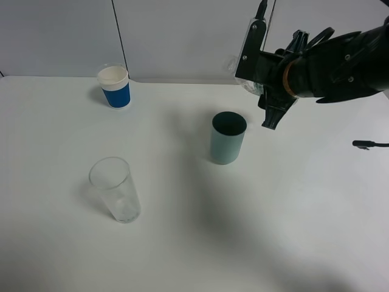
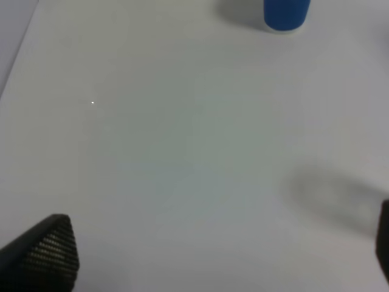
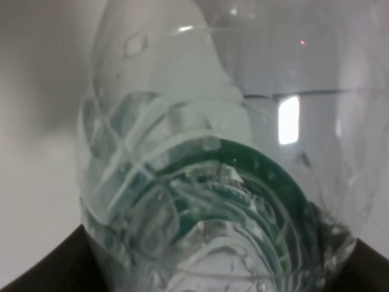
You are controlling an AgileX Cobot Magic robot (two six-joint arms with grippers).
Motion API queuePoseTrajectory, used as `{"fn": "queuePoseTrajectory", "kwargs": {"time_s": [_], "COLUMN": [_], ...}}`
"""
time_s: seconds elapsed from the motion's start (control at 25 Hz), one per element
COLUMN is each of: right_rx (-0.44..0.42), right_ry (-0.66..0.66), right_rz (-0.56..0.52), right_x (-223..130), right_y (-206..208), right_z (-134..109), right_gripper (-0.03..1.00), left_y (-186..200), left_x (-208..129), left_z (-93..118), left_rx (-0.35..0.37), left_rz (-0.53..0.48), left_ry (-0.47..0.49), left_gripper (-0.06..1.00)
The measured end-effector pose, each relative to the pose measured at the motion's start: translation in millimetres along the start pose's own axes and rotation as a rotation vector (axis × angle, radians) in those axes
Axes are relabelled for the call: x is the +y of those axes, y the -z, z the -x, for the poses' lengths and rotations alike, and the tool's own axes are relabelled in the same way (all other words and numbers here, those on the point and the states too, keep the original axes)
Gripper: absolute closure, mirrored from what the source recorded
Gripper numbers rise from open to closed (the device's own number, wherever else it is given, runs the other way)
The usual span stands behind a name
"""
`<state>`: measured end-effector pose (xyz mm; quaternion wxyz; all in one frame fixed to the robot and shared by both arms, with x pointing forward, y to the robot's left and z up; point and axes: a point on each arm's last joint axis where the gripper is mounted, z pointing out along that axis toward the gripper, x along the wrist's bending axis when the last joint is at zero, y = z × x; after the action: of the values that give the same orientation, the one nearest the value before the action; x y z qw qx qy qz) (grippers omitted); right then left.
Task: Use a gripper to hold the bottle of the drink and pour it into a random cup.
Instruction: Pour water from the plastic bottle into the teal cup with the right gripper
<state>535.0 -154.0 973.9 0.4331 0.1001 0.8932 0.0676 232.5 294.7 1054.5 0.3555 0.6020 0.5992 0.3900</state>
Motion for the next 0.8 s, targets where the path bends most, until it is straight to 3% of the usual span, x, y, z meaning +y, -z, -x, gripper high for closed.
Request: {"fn": "queuePoseTrajectory", "kwargs": {"time_s": [0.6,0.8], "right_rx": [-0.071,-0.05], "right_ry": [0.128,0.202], "right_rz": [-0.042,-0.076], "right_x": [14.8,2.7], "right_y": [8.2,7.0], "right_z": [-7.6,-21.9], "right_gripper": [0.39,0.39], "left_y": [0.0,0.0], "left_x": [0.0,0.0], "left_z": [0.0,0.1], "left_rx": [0.0,-0.001], "left_rz": [0.0,0.0], "left_ry": [0.0,0.0], "left_gripper": [-0.05,-0.05]}}
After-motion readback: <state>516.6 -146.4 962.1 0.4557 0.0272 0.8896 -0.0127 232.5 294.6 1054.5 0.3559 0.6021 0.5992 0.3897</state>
